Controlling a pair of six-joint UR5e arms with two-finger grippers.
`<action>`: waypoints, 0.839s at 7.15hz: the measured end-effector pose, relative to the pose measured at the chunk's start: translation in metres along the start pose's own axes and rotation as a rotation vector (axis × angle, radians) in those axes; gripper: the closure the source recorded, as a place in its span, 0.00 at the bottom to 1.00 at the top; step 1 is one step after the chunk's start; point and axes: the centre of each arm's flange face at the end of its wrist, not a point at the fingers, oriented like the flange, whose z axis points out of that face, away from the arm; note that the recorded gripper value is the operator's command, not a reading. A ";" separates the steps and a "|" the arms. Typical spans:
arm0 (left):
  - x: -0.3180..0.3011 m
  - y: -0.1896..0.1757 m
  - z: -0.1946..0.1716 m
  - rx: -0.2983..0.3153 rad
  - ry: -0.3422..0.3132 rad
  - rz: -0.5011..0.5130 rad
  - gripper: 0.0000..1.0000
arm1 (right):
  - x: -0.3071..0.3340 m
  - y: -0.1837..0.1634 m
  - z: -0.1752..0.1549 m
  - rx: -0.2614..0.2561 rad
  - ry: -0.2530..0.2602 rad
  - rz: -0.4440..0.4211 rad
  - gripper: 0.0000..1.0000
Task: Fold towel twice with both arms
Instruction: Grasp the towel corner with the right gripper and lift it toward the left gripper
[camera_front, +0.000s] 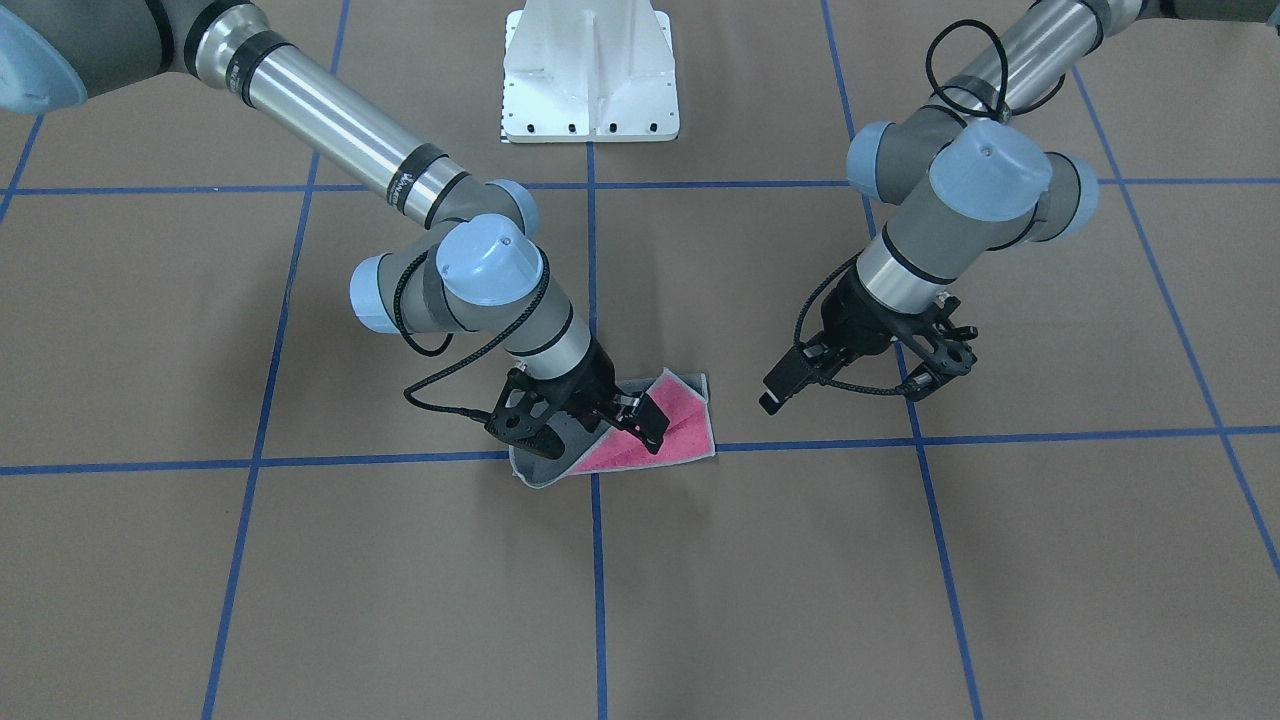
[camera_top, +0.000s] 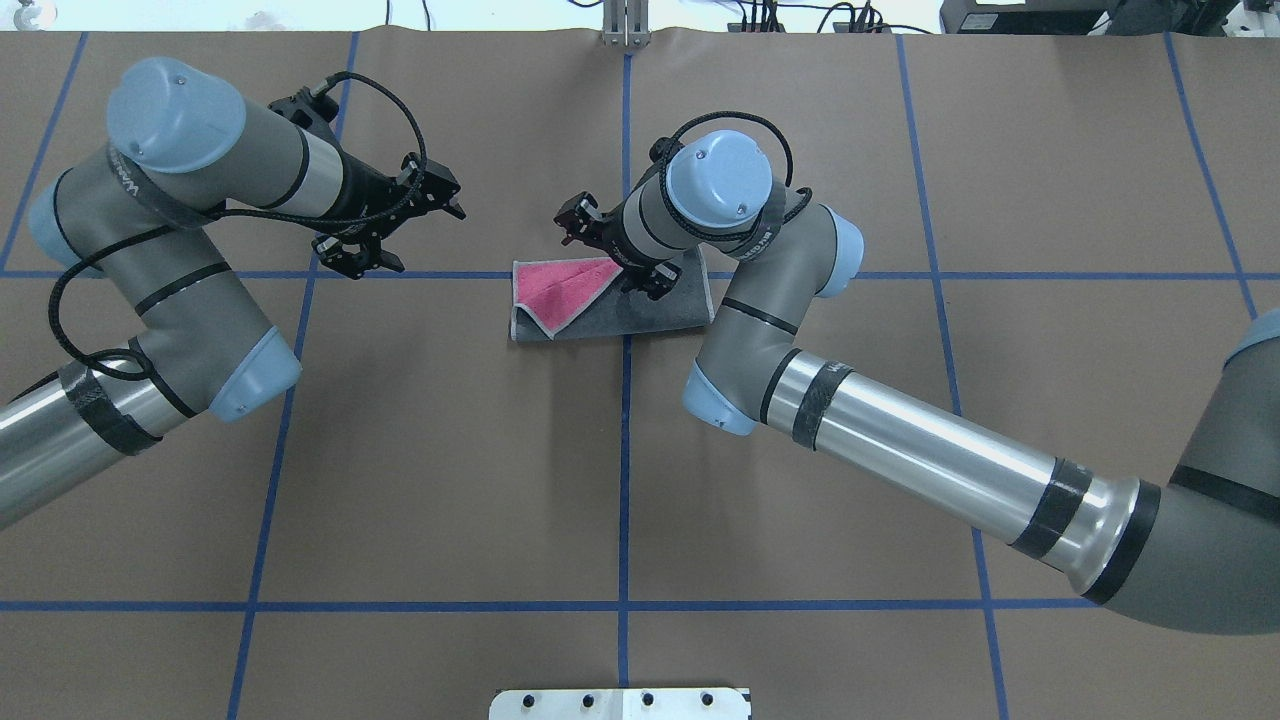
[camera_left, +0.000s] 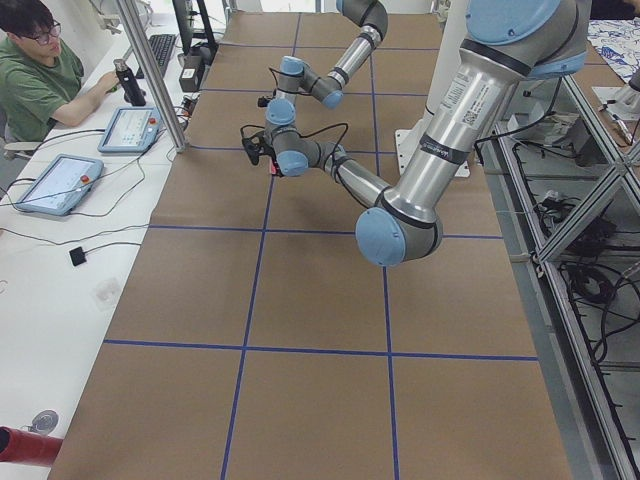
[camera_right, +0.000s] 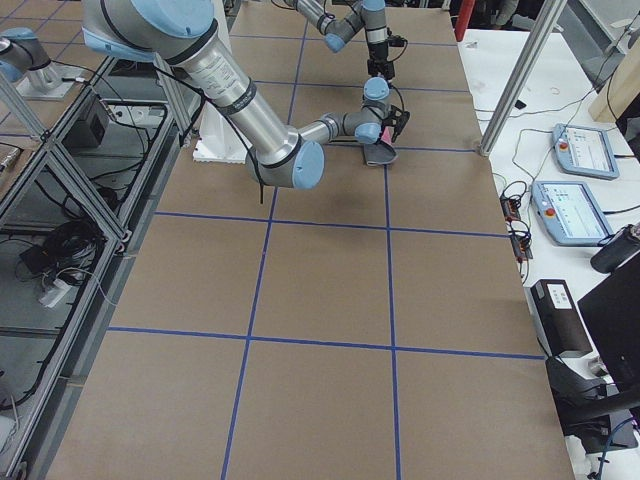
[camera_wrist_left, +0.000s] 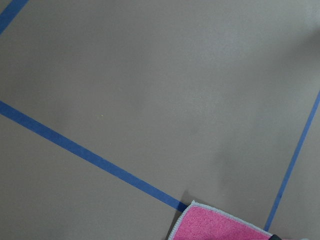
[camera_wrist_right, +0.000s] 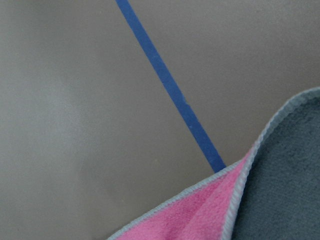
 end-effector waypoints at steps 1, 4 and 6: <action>-0.001 -0.001 -0.001 0.000 0.000 0.000 0.00 | 0.001 0.002 0.003 0.002 0.004 -0.001 0.01; -0.001 -0.007 -0.006 -0.004 0.001 0.003 0.00 | -0.006 0.007 0.010 0.010 0.008 -0.002 0.01; 0.002 -0.002 -0.007 -0.009 0.007 0.001 0.00 | -0.014 -0.011 -0.001 0.027 -0.004 0.005 0.01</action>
